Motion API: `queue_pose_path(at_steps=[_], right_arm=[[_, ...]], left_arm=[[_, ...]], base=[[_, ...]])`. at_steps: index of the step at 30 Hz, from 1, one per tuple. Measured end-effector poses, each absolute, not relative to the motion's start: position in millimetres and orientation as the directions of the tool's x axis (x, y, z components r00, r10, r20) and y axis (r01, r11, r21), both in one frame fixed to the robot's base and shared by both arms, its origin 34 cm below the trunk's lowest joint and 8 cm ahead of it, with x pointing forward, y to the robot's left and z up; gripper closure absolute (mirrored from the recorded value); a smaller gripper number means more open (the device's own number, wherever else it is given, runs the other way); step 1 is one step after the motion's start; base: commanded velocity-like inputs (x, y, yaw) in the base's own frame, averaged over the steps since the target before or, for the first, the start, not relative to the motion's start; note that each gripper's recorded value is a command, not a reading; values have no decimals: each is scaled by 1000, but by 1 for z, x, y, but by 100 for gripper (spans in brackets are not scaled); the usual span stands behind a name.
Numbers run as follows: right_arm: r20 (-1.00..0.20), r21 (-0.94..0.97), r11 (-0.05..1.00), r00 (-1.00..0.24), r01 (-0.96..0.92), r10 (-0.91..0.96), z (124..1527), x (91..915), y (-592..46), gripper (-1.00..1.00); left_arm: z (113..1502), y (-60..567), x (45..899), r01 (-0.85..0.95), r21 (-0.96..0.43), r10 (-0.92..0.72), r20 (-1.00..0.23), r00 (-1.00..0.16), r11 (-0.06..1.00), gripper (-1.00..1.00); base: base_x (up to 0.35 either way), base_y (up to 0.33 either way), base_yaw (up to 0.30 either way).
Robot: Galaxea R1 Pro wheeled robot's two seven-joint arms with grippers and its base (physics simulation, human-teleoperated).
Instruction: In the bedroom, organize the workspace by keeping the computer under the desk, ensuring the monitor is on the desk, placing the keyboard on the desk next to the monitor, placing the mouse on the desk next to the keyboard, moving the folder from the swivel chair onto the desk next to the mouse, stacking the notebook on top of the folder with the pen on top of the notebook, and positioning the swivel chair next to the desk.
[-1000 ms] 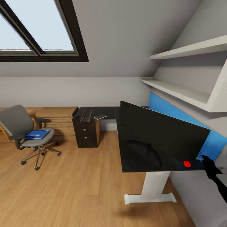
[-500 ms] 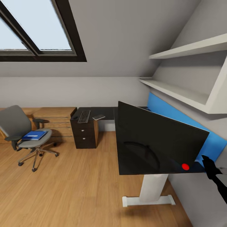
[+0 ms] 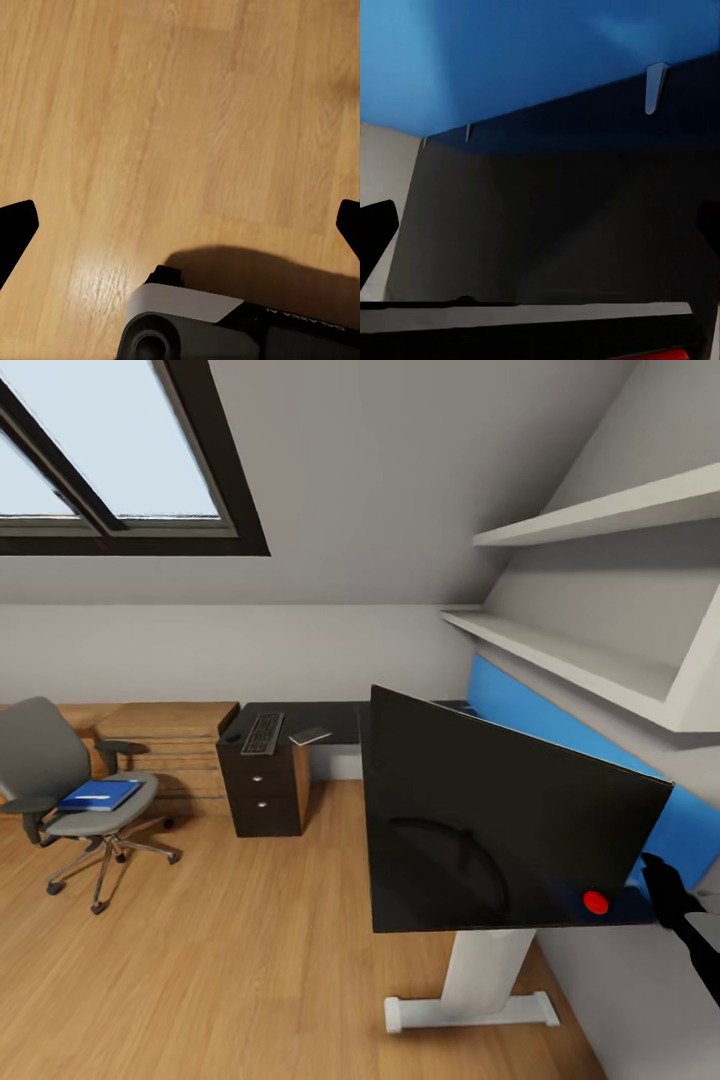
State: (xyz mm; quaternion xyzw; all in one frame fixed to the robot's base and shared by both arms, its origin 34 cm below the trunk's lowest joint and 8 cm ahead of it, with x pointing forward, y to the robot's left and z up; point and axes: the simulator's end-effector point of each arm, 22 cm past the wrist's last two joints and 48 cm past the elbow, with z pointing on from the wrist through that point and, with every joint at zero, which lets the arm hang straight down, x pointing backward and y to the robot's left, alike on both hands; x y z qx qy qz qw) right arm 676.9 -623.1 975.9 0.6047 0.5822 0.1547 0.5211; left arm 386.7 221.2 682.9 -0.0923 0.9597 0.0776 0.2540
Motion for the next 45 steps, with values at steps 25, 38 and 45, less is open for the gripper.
queue_pose_path(at_steps=[25, 38, 45], right_arm=[[-420, 810, 217, 280, 545, 864, 976, 676, -626, -100], [-384, 815, 153, 323, 559, 865, 971, 667, -634, -100], [-382, 815, 149, 326, 560, 865, 971, 666, -635, -100]], left_arm=[[683, 220, 386, -216, 102, -137, -503, -853, 971, -100], [683, 220, 386, -216, 102, -137, -503, -853, 971, -100], [683, 220, 386, -216, 102, -137, -503, -853, 971, -100]], base=[[62, -34, 0], [1, 0, 0], [44, 0, 0]])
